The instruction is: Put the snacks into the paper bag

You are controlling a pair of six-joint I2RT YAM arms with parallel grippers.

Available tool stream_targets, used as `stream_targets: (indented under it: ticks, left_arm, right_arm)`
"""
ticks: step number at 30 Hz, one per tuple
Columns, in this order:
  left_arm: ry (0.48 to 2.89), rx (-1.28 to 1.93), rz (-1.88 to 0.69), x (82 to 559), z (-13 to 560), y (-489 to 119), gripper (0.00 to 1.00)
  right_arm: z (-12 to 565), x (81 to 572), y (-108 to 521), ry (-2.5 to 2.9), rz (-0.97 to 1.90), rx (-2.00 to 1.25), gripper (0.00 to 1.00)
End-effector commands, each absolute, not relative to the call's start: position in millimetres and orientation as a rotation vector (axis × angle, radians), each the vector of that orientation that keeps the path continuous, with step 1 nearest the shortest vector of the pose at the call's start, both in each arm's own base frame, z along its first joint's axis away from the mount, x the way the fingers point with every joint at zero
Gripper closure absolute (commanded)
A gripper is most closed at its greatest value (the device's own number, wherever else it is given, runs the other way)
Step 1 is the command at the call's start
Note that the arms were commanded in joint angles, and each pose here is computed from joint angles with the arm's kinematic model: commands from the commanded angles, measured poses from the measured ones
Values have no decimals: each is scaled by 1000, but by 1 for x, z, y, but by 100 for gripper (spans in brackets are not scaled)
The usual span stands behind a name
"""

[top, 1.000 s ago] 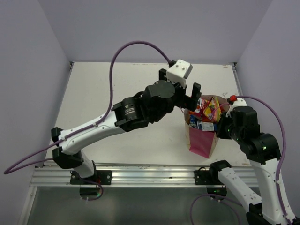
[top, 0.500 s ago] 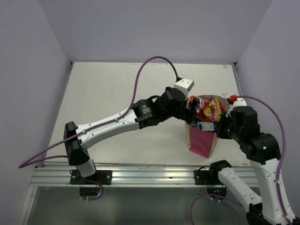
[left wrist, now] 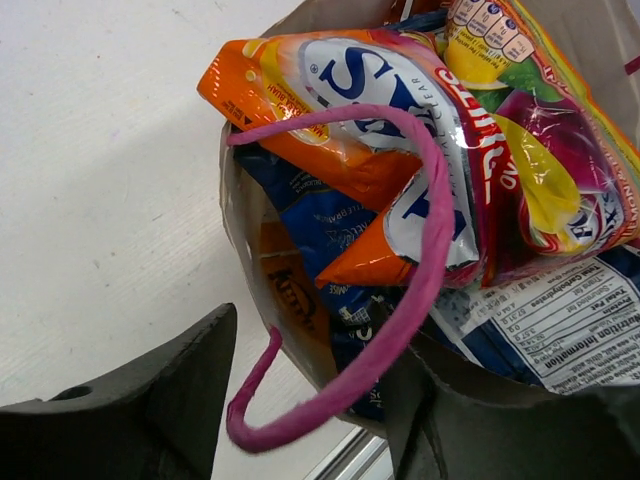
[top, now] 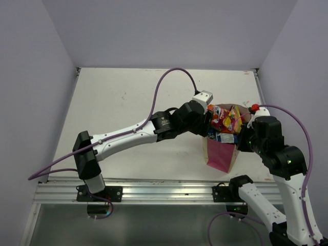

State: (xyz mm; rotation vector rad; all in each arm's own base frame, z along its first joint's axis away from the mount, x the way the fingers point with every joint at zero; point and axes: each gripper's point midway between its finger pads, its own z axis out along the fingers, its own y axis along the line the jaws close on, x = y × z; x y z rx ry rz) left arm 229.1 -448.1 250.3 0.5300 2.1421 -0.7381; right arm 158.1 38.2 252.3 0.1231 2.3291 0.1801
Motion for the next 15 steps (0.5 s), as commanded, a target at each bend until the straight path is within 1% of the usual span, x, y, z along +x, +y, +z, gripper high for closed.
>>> stream_targets:
  ticks: [1, 2, 3, 5, 6, 8, 10, 11, 14, 15]
  left_arm:
    - [2105, 512, -787, 237, 252, -461, 42]
    - [2098, 513, -790, 238, 252, -462, 48]
    - [2093, 512, -790, 240, 251, -464, 65]
    - [2070, 512, -809, 242, 255, -469, 89]
    - [2060, 506, -814, 244, 259, -472, 100]
    - [2048, 468, -782, 252, 265, -469, 100]
    - [2005, 429, -736, 255, 288, -460, 100]
    - [1975, 379, -664, 262, 297, -450, 100]
    - [1905, 291, -596, 258, 341, -420, 100]
    - [1895, 272, -592, 257, 348, -414, 100]
  right_arm:
    - [267, 169, 36, 2249, 175, 135, 100]
    - [268, 170, 36, 2247, 175, 133, 100]
    - [267, 169, 36, 2251, 175, 132, 100]
    - [266, 170, 36, 2253, 172, 131, 100]
    - [266, 171, 36, 2257, 169, 128, 100]
    - [265, 173, 36, 2264, 160, 122, 100]
    - [264, 177, 35, 2273, 142, 122, 100]
    - [265, 179, 34, 2272, 135, 119, 100]
    - [274, 187, 34, 2260, 118, 104, 100]
    - [282, 189, 34, 2244, 120, 98, 100]
